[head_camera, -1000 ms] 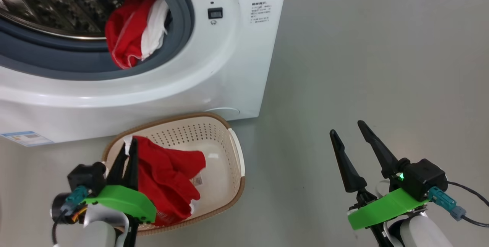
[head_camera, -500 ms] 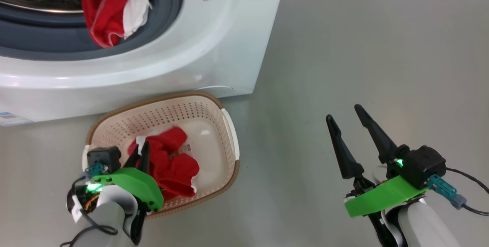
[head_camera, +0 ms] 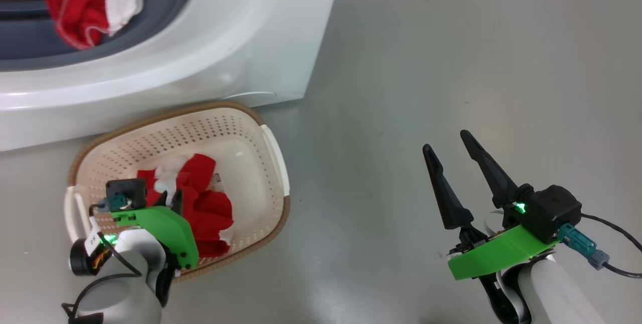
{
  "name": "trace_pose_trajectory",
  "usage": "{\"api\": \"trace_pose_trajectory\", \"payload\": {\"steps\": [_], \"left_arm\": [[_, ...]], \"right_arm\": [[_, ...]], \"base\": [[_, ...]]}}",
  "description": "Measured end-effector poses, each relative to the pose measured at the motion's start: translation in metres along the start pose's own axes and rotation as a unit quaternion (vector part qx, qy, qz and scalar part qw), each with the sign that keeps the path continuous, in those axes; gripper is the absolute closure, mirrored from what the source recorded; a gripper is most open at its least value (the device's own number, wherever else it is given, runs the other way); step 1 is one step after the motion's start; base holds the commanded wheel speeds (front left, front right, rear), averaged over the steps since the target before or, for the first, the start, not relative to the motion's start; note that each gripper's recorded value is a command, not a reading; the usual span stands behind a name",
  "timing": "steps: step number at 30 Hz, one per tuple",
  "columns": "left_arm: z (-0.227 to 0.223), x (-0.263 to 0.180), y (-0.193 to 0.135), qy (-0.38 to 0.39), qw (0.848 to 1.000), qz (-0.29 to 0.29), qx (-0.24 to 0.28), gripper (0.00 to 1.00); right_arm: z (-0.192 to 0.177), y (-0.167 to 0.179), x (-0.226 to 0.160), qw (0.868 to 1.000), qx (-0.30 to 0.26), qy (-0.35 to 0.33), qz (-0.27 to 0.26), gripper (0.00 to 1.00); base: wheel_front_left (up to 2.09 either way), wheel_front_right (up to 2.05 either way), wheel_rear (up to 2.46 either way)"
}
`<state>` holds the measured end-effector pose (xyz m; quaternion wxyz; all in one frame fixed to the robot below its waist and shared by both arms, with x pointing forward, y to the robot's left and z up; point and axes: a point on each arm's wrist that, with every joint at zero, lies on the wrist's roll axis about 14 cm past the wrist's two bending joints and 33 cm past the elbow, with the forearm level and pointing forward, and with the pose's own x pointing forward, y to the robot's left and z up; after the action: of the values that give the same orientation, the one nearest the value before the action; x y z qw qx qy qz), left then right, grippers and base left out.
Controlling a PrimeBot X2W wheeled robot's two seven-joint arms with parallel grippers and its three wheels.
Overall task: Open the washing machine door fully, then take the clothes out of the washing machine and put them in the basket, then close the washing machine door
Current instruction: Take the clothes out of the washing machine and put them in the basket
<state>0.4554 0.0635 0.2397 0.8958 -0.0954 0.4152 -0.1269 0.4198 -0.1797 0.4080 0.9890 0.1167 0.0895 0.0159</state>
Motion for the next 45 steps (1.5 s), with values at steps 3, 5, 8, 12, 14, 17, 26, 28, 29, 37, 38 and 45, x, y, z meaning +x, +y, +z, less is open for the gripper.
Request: {"api": "trace_pose_trajectory", "payload": {"steps": [3,5,8,12,14,17,26,28,29,37,38,45], "left_arm": [[-0.009,0.004,0.001,0.019,1.000,0.001,0.006,0.03],[-0.011,0.006,0.000,0.023,1.000,0.000,0.008,0.00],[-0.008,0.006,-0.001,0.018,1.000,-0.001,0.011,0.00],[0.000,0.002,-0.001,0.000,1.000,0.000,0.012,0.00],[0.006,-0.001,0.000,-0.013,1.000,0.002,0.009,0.00],[0.018,-0.008,0.000,-0.037,0.999,0.004,0.005,0.00],[0.062,-0.043,-0.001,-0.142,0.990,-0.001,-0.008,0.00],[0.079,-0.056,0.000,-0.181,0.983,-0.002,-0.014,0.00],[0.084,-0.064,0.001,-0.197,0.980,-0.001,-0.015,0.00],[0.109,-0.127,0.010,-0.294,0.955,0.023,0.007,0.00],[0.115,-0.136,0.010,-0.309,0.951,0.025,0.009,0.00],[0.133,-0.192,0.011,-0.385,0.922,0.039,0.012,0.00]], "right_arm": [[-0.002,-0.005,-0.002,1.000,-0.001,0.003,-0.009,0.00],[-0.002,-0.008,-0.003,1.000,-0.001,0.004,-0.013,0.00],[0.002,-0.008,-0.001,1.000,-0.002,-0.002,-0.012,0.00],[0.007,-0.005,0.000,1.000,-0.001,-0.009,-0.009,0.00],[0.009,-0.003,0.000,1.000,0.000,-0.013,-0.006,0.00],[0.015,0.001,-0.001,1.000,0.001,-0.021,-0.001,0.00],[0.037,0.010,-0.006,0.999,-0.001,-0.050,0.010,0.00],[0.040,0.008,-0.011,0.999,-0.002,-0.054,0.007,0.00],[0.040,0.008,-0.013,0.999,-0.003,-0.054,0.005,0.00],[0.059,0.001,-0.033,0.997,-0.006,-0.082,-0.009,0.00],[0.060,-0.001,-0.037,0.996,-0.005,-0.085,-0.015,0.00],[0.069,-0.008,-0.059,0.995,-0.014,-0.100,-0.027,0.00]], "base": [[0.00,0.00,0.00],[0.00,0.00,0.00],[0.00,0.00,0.00],[0.00,0.00,0.00],[0.00,0.00,0.00],[0.00,0.00,0.00],[0.00,0.00,0.00],[0.00,0.00,0.00],[0.00,0.00,0.00],[0.00,0.00,0.00],[0.00,0.00,0.00],[0.00,0.00,0.00]]}}
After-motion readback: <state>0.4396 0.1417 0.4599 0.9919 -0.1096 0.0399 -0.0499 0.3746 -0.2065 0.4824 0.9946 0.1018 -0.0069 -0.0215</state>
